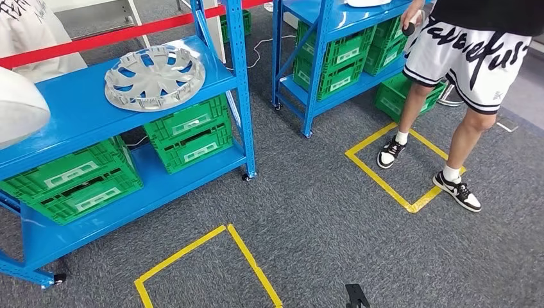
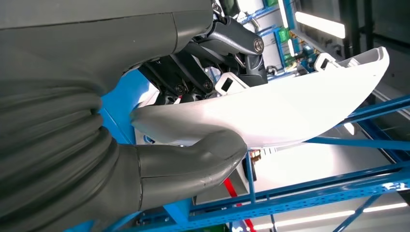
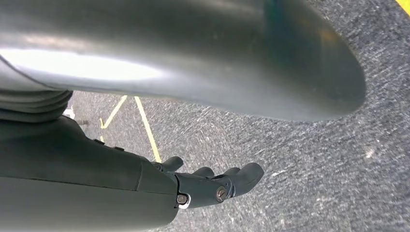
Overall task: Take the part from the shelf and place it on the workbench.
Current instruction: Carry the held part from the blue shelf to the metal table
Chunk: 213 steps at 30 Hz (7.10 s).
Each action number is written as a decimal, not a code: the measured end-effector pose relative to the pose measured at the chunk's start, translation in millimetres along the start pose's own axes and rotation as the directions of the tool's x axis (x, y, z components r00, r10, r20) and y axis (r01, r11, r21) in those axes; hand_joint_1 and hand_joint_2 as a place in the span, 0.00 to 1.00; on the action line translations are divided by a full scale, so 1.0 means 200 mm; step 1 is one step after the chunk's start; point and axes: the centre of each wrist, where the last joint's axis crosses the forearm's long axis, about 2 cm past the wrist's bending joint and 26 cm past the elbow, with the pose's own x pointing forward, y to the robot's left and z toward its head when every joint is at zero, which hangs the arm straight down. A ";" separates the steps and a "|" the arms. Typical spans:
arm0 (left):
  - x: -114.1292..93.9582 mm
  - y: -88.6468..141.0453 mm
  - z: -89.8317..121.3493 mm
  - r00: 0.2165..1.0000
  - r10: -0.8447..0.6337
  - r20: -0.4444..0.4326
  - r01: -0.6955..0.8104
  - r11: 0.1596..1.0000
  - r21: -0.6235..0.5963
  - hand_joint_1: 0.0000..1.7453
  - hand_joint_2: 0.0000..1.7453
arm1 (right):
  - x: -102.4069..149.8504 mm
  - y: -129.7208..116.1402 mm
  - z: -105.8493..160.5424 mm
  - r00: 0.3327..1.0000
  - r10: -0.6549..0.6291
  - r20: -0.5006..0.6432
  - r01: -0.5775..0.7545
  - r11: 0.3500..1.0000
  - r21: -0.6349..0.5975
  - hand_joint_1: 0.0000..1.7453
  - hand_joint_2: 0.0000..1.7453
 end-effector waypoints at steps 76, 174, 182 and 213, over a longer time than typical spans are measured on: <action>0.01 0.31 0.24 0.989 -0.129 -0.069 0.133 0.989 0.067 1.00 1.00 | 0.00 0.01 0.00 0.999 0.026 0.030 -0.028 0.998 0.057 0.00 0.00; 0.06 0.56 0.42 0.967 -0.236 -0.096 0.249 0.957 0.149 1.00 1.00 | -0.02 -0.08 0.01 0.987 0.154 0.043 -0.158 0.980 0.119 0.00 0.00; 0.07 0.57 0.44 0.964 -0.245 -0.100 0.258 0.955 0.146 1.00 1.00 | -0.03 -0.08 0.01 0.987 0.154 0.037 -0.157 0.981 0.118 0.00 0.00; 0.09 0.60 0.46 0.961 -0.265 -0.081 0.274 0.951 0.143 1.00 1.00 | -0.01 -0.10 0.02 0.987 0.157 0.027 -0.159 0.981 0.112 0.00 0.00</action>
